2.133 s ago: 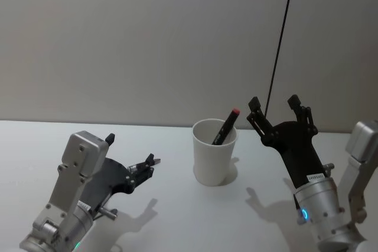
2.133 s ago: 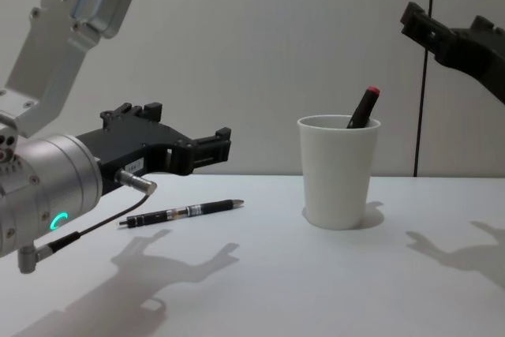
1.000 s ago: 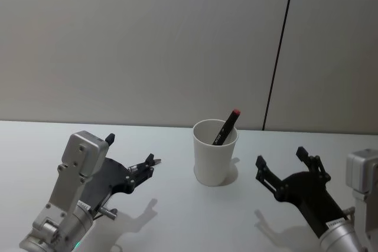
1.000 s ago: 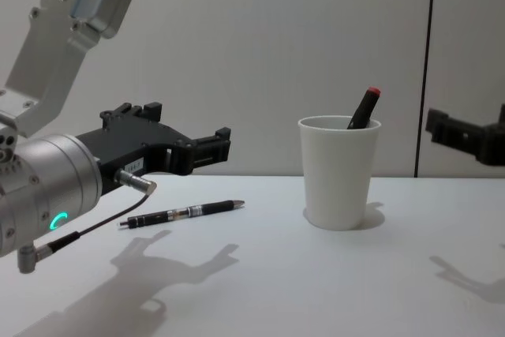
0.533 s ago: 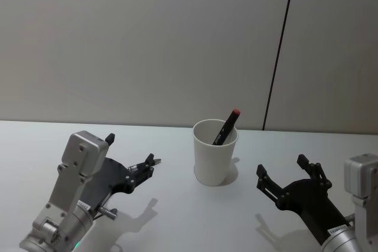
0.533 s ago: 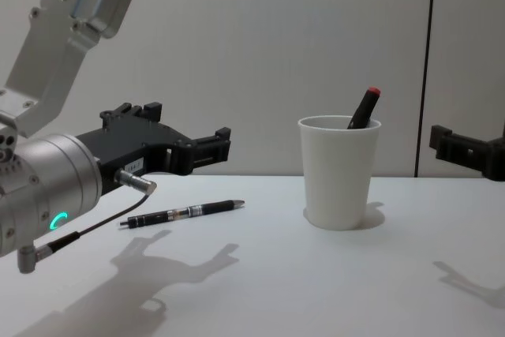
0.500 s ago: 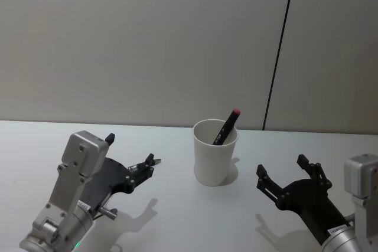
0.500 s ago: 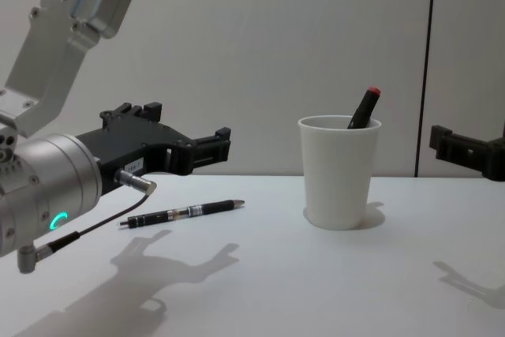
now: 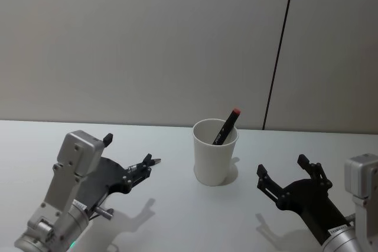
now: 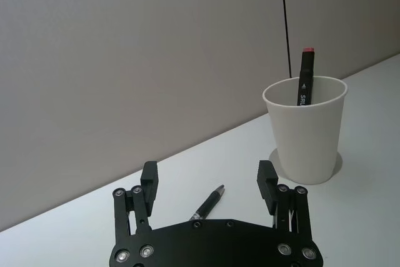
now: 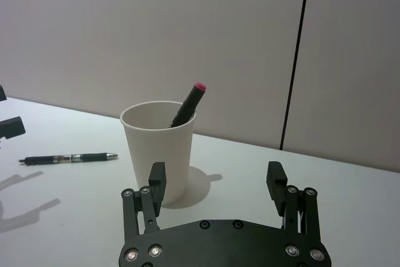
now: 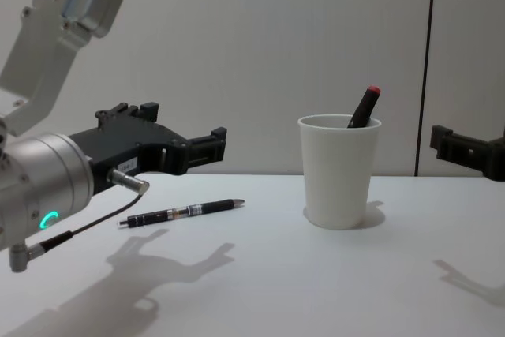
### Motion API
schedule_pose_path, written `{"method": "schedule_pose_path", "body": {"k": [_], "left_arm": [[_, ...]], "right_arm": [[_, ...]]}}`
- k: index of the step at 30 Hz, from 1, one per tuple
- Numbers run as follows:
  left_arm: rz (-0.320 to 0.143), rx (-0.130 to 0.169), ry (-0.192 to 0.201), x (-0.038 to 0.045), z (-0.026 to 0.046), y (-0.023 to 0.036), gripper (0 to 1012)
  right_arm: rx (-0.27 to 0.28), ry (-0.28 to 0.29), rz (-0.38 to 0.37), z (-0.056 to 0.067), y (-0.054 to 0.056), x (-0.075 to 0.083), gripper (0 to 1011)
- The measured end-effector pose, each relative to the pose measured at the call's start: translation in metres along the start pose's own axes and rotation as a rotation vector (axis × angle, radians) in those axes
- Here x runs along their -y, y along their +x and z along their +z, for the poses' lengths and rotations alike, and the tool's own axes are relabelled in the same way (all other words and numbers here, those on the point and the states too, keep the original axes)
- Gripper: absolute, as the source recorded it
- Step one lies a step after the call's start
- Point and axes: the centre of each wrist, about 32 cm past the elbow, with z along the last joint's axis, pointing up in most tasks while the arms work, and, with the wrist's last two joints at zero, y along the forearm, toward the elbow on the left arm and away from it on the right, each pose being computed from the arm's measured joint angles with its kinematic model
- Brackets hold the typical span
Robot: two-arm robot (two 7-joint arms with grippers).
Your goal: Place the pen into the pen holder.
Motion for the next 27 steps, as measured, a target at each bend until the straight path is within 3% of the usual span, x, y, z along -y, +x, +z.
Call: {"method": "schedule_pose_path", "body": {"k": [16, 20, 24, 27], "left_arm": [[-0.073, -0.017, 0.015, -0.0092, -0.0061, 0.0269, 1000], [-0.1, -0.023, 0.029, -0.0119, -0.0103, 0.0372, 1000], [-0.118, -0.03, 0.037, -0.0129, -0.0132, 0.0431, 1000], [-0.139, -0.04, 0.05, -0.0137, -0.0184, 0.0525, 1000]], "right_arm": [[0.0, 0.0, 0.0, 0.0, 0.0, 0.0, 1001], [0.0, 0.0, 0.0, 0.0, 0.0, 0.0, 1001], [0.0, 0.0, 0.0, 0.0, 0.0, 0.0, 1001], [0.0, 0.0, 0.0, 0.0, 0.0, 0.0, 1001]]}}
